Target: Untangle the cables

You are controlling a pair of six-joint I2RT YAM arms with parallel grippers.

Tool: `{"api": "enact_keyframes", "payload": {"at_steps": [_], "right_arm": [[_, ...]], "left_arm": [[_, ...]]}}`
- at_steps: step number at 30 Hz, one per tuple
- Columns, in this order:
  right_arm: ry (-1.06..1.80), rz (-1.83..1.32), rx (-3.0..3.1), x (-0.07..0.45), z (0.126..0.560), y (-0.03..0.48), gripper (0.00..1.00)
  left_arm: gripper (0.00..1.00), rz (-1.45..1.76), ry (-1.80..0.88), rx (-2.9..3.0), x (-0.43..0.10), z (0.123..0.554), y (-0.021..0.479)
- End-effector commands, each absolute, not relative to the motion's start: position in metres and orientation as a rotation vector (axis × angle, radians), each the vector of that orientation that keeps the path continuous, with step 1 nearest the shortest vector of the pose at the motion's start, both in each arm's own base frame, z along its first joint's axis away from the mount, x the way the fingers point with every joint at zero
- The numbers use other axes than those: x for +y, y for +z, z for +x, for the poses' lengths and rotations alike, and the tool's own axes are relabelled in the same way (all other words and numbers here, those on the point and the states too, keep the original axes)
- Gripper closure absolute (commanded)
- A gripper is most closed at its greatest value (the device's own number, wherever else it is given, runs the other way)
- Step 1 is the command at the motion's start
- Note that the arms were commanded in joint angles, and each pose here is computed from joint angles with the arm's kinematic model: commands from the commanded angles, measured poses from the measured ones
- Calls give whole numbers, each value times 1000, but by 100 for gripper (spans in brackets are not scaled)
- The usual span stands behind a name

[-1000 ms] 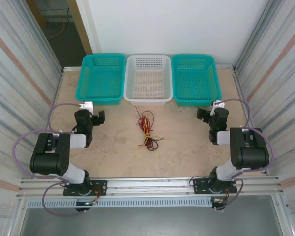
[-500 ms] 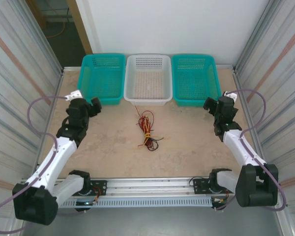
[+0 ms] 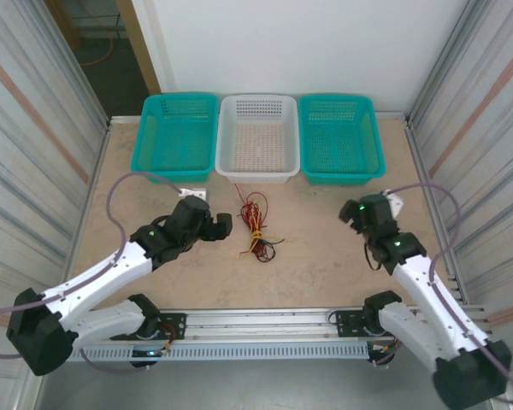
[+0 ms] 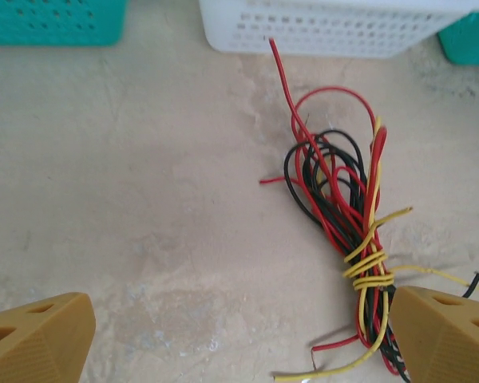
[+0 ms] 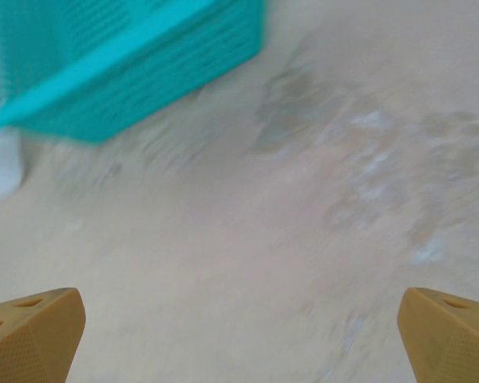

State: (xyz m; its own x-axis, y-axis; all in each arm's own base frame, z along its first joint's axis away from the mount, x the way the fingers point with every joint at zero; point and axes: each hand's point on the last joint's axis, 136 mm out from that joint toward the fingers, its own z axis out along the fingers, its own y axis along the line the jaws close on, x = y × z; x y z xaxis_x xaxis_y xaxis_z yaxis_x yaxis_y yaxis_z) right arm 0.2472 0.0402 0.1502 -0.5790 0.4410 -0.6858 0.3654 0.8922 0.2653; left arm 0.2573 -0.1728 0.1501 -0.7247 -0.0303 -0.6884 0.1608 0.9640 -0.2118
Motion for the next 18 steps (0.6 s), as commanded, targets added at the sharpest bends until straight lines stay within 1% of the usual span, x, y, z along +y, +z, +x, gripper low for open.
{"api": "enact_keyframes", "payload": {"at_steps": [1, 2, 3, 5, 6, 8, 10, 11, 14, 18], "right_arm": [[75, 504, 2218, 55, 227, 163, 1], [158, 457, 2251, 75, 227, 161, 1], [240, 417, 2300, 95, 228, 157, 5], [407, 227, 2390, 142, 234, 154, 16], [475, 115, 2429, 166, 238, 152, 18], [547, -77, 2515, 206, 245, 144, 22], [535, -253, 2582, 236, 247, 132, 25], [534, -330, 2603, 250, 248, 127, 28], [494, -415, 2643, 267, 253, 110, 34], [395, -295, 2677, 247, 261, 102, 34]], "left_arm": [[5, 88, -400, 2353, -184, 259, 163], [5, 85, -407, 2346, -185, 261, 166], [5, 80, -410, 2339, -186, 262, 169], [7, 68, -414, 2337, -185, 265, 175], [8, 52, -416, 2343, -183, 266, 177], [10, 7, -428, 2358, -177, 267, 182], [13, -51, -465, 2373, -170, 268, 184], [14, -57, -513, 2379, -171, 267, 185], [17, -81, -597, 2384, -169, 263, 184], [19, -104, -613, 2406, -165, 254, 176]]}}
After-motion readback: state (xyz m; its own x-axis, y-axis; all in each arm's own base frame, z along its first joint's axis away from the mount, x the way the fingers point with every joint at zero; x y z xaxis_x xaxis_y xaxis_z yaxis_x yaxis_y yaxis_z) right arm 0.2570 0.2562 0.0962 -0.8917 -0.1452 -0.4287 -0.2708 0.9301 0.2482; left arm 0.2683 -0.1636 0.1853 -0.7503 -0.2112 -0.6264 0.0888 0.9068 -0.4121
